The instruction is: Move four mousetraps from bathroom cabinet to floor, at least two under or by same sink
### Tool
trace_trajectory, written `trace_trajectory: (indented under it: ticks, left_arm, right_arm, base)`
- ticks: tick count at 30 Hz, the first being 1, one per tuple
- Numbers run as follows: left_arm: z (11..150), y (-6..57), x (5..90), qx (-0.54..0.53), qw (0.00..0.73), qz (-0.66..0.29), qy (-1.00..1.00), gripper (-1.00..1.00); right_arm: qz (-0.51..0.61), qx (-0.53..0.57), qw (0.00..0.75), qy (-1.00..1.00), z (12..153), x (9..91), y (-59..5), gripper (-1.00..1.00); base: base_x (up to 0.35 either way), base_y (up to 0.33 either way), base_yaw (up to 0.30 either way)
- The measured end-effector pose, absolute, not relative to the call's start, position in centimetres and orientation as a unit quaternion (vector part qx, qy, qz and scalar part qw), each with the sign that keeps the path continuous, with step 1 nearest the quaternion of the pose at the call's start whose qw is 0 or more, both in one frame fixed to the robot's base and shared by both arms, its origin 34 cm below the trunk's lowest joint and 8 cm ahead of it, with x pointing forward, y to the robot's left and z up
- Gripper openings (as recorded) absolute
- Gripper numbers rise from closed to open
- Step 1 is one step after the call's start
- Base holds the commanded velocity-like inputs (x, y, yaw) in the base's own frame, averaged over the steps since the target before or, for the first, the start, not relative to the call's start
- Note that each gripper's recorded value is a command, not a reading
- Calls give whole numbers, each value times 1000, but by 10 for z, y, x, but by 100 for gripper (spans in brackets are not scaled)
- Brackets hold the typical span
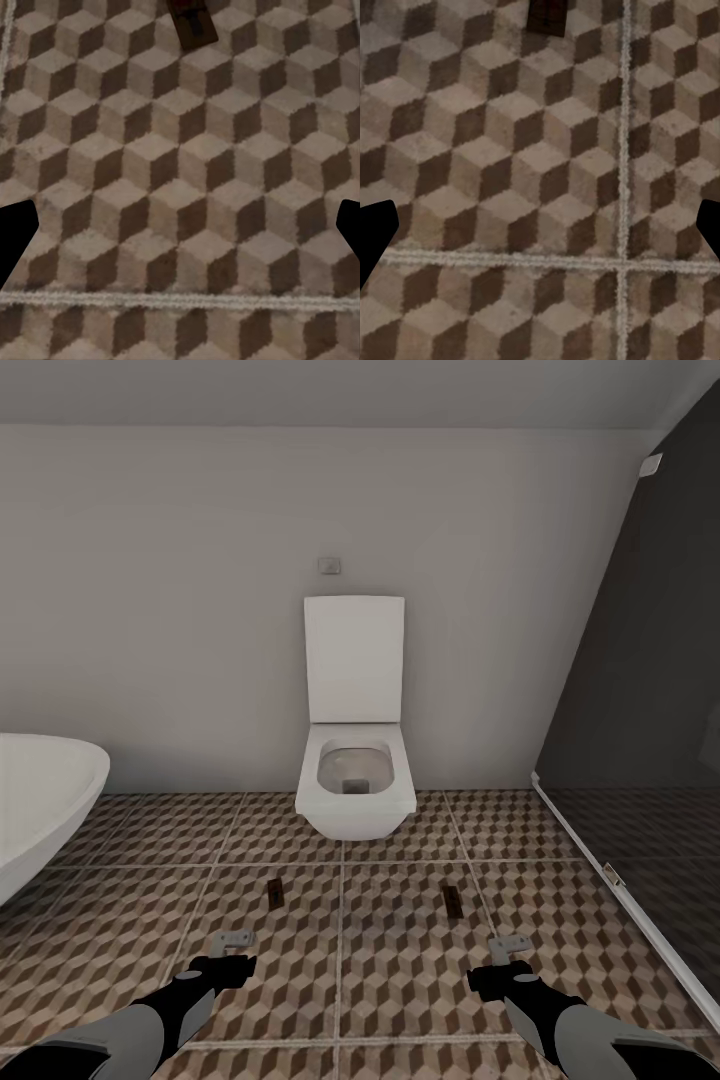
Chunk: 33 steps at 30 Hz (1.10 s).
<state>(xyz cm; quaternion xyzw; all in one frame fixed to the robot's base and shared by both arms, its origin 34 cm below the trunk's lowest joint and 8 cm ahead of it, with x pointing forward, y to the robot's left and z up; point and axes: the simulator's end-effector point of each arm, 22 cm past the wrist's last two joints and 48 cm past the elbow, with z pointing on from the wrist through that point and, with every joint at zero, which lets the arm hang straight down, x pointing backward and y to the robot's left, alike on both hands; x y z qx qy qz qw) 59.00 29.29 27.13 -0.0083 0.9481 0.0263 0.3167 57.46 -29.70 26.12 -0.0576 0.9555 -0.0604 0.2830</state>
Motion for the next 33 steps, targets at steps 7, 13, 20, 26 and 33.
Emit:
trace_trajectory:
  ticks: [7,13,20,26,33]
  left_arm:
    - [271,293,590,-12,316,25,948,100]
    - [271,293,589,-14,316,25,948,100]
    - [286,292,593,-14,315,24,949,100]
    - [300,292,596,-14,315,23,949,100]
    - [315,292,600,-16,315,23,949,100]
  right_arm:
    - [-60,-58,283,955,261,575,-297,100]
    - [-60,-58,283,955,261,575,-297,100]
    - [-60,-57,284,955,277,579,-297,100]
    - [-60,-57,284,955,291,583,-297,100]
    - [-60,-58,283,955,306,586,-297,100]
  base:
    - [0,0,0]
    - [0,0,0]
    - [0,0,0]
    - [0,0,0]
    - [0,0,0]
